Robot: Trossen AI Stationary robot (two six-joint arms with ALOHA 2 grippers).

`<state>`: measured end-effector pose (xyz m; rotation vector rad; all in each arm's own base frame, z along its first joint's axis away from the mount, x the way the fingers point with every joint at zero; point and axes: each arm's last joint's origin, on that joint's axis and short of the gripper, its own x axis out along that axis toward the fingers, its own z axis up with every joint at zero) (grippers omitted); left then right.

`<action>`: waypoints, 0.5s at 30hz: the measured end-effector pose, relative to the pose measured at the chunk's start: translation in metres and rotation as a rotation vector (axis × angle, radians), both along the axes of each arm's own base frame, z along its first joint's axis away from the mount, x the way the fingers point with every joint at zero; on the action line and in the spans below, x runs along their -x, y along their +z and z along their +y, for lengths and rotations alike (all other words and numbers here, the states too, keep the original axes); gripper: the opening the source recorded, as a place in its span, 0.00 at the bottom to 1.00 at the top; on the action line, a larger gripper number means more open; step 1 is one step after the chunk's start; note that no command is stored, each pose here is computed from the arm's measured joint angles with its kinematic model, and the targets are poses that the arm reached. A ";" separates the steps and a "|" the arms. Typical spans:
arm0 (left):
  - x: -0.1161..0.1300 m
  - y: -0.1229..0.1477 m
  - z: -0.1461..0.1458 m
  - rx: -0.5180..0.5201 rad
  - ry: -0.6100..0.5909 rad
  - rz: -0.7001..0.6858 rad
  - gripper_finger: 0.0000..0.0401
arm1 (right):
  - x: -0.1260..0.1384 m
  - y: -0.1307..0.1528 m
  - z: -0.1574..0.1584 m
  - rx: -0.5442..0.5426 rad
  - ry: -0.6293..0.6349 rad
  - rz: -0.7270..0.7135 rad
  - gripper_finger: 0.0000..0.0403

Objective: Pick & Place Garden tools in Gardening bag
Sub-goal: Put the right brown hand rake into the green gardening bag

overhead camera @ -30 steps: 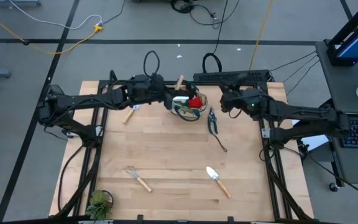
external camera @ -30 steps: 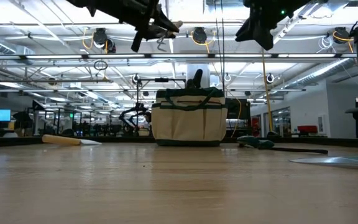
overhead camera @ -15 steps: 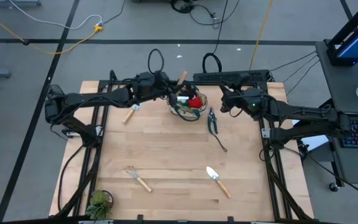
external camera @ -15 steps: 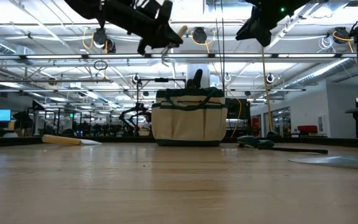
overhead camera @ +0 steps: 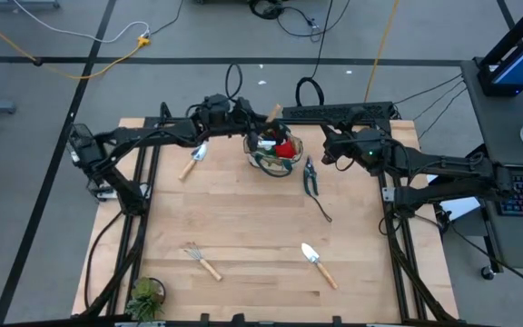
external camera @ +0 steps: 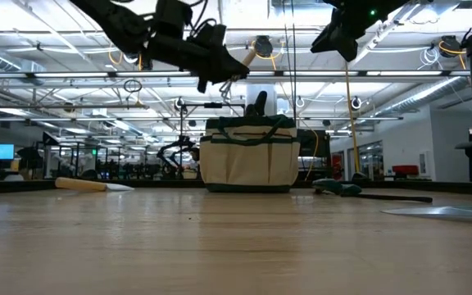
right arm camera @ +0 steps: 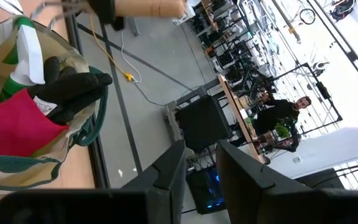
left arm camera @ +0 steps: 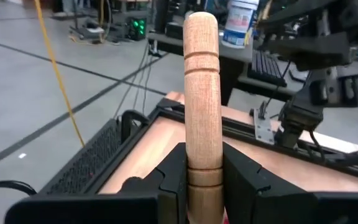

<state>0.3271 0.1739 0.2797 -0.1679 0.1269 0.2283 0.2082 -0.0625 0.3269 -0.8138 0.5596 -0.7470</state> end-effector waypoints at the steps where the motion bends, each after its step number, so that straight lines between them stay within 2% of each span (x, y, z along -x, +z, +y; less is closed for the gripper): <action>1: 0.000 -0.002 0.004 0.003 -0.015 -0.005 0.17 | 0.000 0.000 0.000 0.000 0.000 0.000 0.20; 10: 0.016 -0.009 0.036 0.032 -0.108 -0.022 0.17 | 0.000 0.000 0.000 -0.008 -0.004 -0.009 0.20; 15: 0.019 -0.009 0.038 -0.028 -0.170 -0.011 0.17 | 0.000 0.000 0.000 -0.025 -0.010 -0.032 0.20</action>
